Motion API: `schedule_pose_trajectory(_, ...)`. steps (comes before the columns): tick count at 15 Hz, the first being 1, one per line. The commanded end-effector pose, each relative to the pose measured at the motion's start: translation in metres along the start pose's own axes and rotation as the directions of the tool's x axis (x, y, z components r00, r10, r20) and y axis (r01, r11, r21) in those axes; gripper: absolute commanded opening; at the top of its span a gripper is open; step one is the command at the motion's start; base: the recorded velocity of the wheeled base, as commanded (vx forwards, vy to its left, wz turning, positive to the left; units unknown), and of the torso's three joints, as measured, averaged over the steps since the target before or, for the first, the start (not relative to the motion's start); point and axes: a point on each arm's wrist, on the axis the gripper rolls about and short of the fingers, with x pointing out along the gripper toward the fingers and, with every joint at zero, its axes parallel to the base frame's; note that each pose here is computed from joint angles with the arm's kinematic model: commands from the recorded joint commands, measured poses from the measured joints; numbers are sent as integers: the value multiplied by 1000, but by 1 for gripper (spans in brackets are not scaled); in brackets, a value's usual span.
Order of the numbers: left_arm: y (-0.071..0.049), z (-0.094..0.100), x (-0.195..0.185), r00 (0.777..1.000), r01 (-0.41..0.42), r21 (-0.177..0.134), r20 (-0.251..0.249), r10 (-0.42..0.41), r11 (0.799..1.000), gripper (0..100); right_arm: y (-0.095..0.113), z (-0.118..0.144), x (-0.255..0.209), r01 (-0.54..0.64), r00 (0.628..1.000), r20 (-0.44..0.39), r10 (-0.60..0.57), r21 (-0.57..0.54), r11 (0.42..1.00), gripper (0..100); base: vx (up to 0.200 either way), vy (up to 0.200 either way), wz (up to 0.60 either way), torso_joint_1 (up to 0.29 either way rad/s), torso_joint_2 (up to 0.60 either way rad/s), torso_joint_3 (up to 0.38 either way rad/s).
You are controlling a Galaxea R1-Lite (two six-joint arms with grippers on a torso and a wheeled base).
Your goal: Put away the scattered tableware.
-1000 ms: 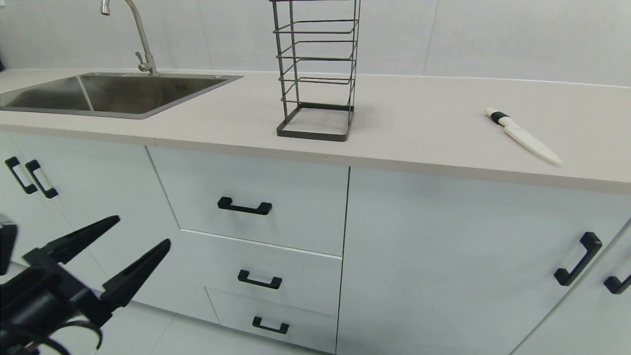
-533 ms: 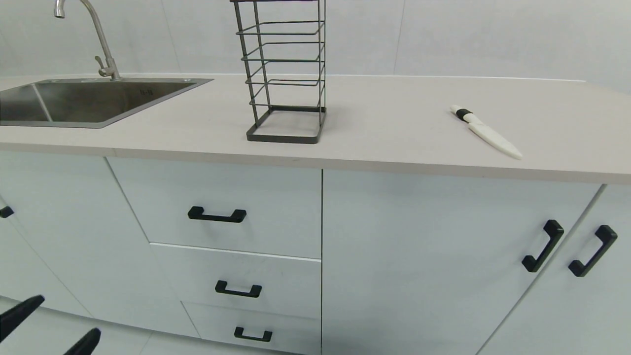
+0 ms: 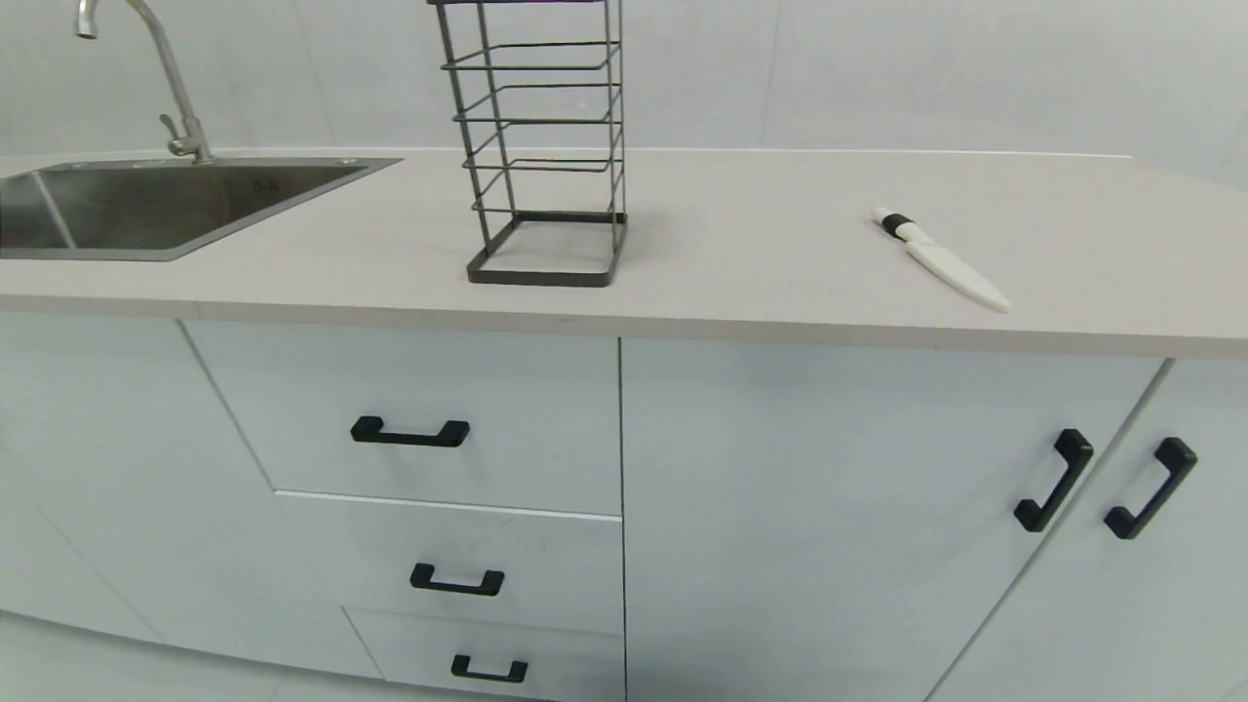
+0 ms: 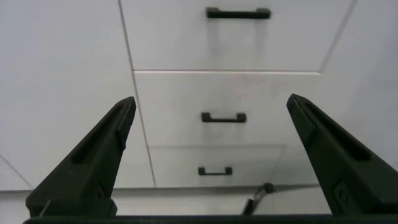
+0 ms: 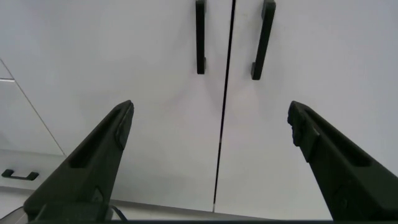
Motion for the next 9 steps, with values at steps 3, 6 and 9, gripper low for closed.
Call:
schedule_pose_trajectory(3,2,-6,-2,994,-105,40,-30,106,994,100,0,0,0,0,1000,-1,0,-1,1000,100,0,0,0,0,0,0)
schedule_pose_trajectory(6,2,-6,-3,995,-99,37,-16,100,994,100,0,0,0,0,1000,-1,0,-1,1000,100,0,0,0,0,0,0)
schedule_pose_trajectory(9,2,-6,-3,995,-98,38,-16,98,994,100,0,0,0,0,1000,0,0,-1,1000,100,0,0,0,0,0,0)
